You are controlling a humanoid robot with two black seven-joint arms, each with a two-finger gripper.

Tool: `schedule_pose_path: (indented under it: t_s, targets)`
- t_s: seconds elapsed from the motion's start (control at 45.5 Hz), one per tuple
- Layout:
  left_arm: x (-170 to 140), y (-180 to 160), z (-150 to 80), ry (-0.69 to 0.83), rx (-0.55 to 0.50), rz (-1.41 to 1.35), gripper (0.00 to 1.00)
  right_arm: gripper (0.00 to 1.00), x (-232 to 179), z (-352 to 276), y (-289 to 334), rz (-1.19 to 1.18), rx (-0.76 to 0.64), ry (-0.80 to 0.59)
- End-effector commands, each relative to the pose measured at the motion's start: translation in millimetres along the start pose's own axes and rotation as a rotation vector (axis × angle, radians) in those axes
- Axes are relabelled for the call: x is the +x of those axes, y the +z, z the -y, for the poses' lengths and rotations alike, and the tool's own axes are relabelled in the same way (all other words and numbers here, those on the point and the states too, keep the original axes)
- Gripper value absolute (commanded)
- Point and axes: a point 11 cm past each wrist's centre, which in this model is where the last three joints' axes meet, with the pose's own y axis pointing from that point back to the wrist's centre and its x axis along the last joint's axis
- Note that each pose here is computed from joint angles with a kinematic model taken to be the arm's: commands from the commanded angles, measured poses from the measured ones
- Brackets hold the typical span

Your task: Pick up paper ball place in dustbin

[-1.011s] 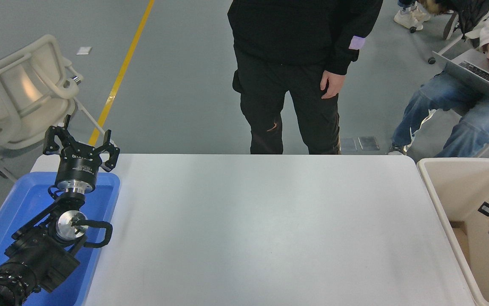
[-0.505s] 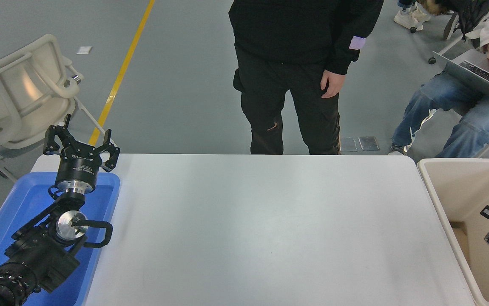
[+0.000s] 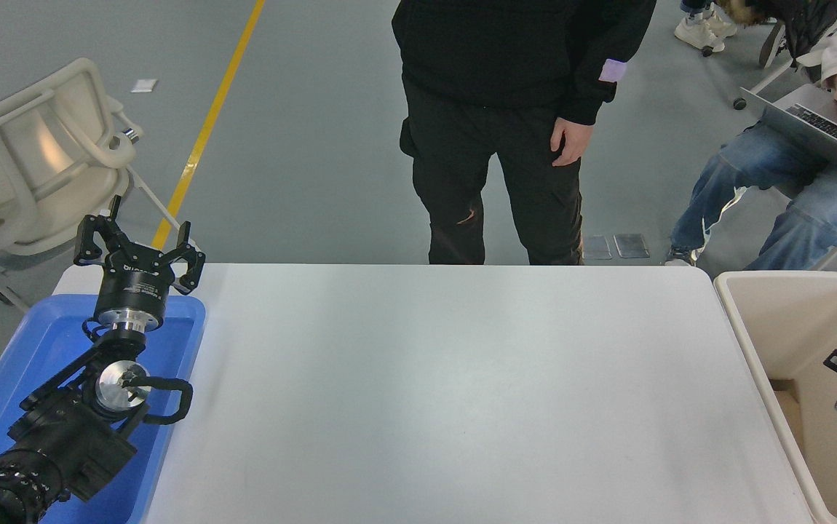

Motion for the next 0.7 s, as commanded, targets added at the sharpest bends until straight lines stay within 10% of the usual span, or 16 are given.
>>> schedule_pose_path:
  t_s: [0.0,0.044,0.681]
  targets:
    - [0,0,0,-0.001,0.000,0.000,0.99,0.78,25,-22,-10,0.007,0.043,-0.098]
    - [0,0,0,-0.001,0.000,0.000,0.99,1.00,34,-33,-16,-0.013,0.059,-0.129]
    - [0,0,0,-0.001,-0.001,0.000,0.99,1.00,126,-269,-118,-0.437,0.302,-0.659]
